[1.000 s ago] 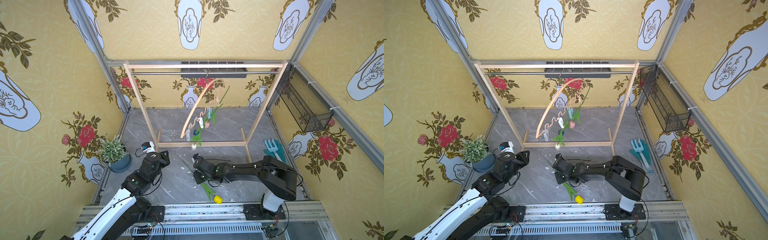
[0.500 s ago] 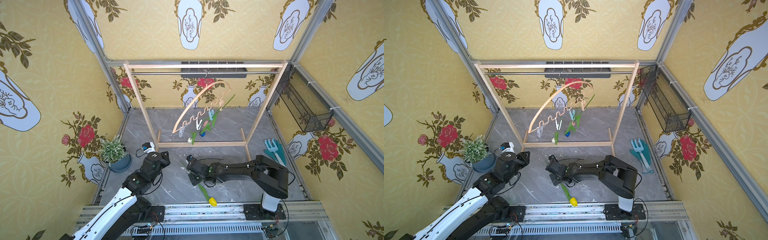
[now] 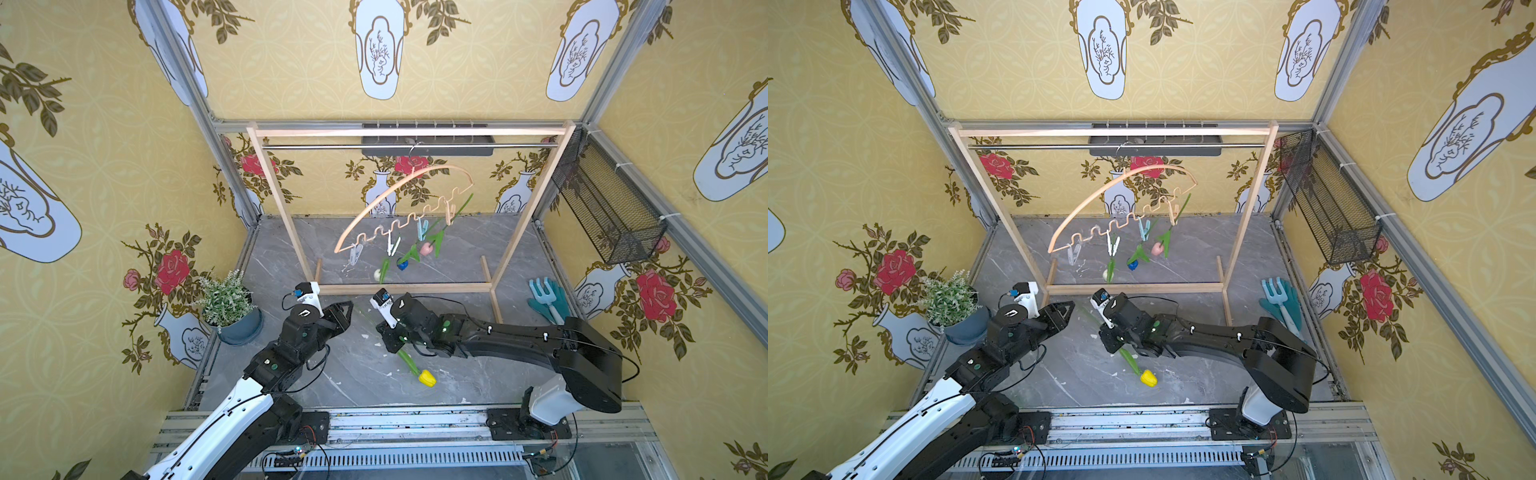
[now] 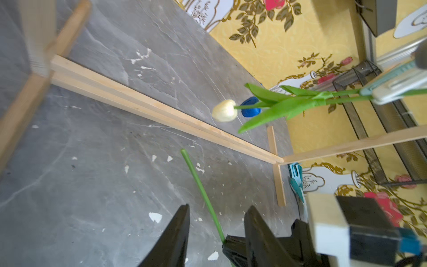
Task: Dry the flowers on a clothes hanger
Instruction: Pick up the flower at the center of the board.
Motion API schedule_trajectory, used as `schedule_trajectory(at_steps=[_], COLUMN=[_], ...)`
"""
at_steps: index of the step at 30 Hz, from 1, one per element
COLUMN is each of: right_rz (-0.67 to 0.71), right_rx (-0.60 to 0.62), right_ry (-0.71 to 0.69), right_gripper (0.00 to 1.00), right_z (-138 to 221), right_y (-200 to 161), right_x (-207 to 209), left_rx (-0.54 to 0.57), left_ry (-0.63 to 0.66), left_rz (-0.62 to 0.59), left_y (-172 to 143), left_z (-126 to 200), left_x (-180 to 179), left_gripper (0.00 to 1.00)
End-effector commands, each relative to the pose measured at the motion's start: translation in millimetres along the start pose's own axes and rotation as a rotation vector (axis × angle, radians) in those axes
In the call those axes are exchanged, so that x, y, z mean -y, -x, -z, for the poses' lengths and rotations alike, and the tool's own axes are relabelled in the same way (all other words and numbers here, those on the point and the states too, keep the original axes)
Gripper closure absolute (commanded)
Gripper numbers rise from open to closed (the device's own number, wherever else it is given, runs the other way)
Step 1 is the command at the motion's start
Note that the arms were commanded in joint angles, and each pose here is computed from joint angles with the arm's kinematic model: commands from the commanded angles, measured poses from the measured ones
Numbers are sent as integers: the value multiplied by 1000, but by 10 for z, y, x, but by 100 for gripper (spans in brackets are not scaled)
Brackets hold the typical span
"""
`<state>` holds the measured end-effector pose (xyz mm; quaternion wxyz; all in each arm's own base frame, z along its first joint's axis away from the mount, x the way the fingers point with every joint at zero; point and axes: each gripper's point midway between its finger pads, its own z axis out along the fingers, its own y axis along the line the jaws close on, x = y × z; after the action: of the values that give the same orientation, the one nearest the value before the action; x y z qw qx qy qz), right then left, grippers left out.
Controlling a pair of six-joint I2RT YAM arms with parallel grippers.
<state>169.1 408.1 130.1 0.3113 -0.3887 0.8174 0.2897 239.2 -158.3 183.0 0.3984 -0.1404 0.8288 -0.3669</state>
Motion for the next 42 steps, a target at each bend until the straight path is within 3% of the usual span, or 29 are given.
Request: schedule_trajectory(at_steps=[1,5,11,15,23,26,27,29,31,36,42], right_rz=[26,26,22,18,-2,-44,-66,-113,-157,-279,-248], right_rx=[85,124,153,158,168,178,182,203,215,191,148], right_ry=[103,129,145,150,157,161,171,198,234,351,431], right_gripper=[100,100,100,100,100,100,90,60,40,39,43], right_z=[85,142,180,191,222,264,291,406,532,784,905], right_y=[264,386,471,482,489,502,504,518,500,403,279], right_x=[-199,-257,-294,-307,-307,-257,-232,-179,-146,-45,-167], left_rx=[-68,-121,-148,-146,-136,-128,-124,-116,-112,-124,-185], left_ry=[-155,-183,-164,-166,-155,-152,-156,-162,-171,-286,-475], left_rz=[0,1,18,22,19,20,18,7,-13,-93,-196], left_y=[-120,-227,-283,-279,-258,-237,-227,-201,-179,-171,-263], left_z=[-13,-62,-141,-161,-180,-170,-165,-148,-129,-67,52], left_x=[275,314,270,275,264,268,279,306,342,581,925], left_gripper=[53,52,61,77,97,100,100,100,100,100,100])
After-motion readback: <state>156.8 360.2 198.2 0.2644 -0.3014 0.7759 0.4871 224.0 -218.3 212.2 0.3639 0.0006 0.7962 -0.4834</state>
